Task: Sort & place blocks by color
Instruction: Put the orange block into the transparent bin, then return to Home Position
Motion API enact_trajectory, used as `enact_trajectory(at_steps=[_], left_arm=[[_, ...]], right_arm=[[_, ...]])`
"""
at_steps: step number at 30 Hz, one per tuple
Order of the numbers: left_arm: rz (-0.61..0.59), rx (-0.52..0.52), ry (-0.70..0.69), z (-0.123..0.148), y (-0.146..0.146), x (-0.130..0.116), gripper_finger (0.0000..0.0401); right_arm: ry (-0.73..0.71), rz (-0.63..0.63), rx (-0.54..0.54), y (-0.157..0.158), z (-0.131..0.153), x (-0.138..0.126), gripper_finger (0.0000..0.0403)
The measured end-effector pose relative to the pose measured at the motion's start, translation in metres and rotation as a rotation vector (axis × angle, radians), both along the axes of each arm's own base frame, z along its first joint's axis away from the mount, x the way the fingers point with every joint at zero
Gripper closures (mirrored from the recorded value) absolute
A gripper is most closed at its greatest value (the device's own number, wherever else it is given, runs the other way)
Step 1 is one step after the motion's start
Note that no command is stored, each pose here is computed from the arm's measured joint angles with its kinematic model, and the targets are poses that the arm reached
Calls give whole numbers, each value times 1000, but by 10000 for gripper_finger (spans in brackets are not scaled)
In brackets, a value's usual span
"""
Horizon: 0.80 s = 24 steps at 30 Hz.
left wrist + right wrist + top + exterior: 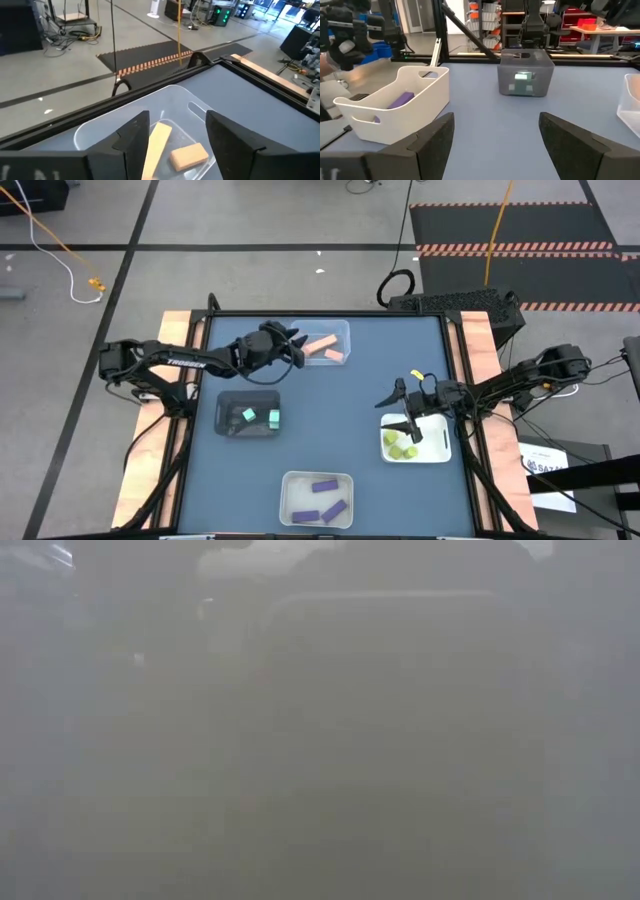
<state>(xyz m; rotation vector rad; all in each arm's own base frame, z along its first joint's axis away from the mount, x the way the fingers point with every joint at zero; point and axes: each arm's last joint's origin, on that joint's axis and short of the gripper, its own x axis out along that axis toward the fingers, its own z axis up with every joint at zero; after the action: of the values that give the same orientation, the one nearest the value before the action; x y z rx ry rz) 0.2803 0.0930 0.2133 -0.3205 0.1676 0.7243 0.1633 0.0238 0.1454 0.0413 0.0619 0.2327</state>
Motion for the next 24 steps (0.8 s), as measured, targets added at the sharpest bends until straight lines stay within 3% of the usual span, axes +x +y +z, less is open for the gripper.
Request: enact_trajectory(at_steps=[8, 13, 16, 24], left_arm=[[-44, -8, -16, 1, -4, 2, 272], [-95, 1, -72, 13, -16, 1, 286], [-236, 47, -44, 25, -31, -4, 286], [-537, 158, 100, 48, -86, -32, 286]], right_arm=[[-36, 6, -2, 0, 3, 0, 122], [-173, 165, 12, 4, 17, -2, 122], [-173, 237, 10, 6, 17, -3, 122], [-121, 232, -94, 6, 8, -3, 122]])
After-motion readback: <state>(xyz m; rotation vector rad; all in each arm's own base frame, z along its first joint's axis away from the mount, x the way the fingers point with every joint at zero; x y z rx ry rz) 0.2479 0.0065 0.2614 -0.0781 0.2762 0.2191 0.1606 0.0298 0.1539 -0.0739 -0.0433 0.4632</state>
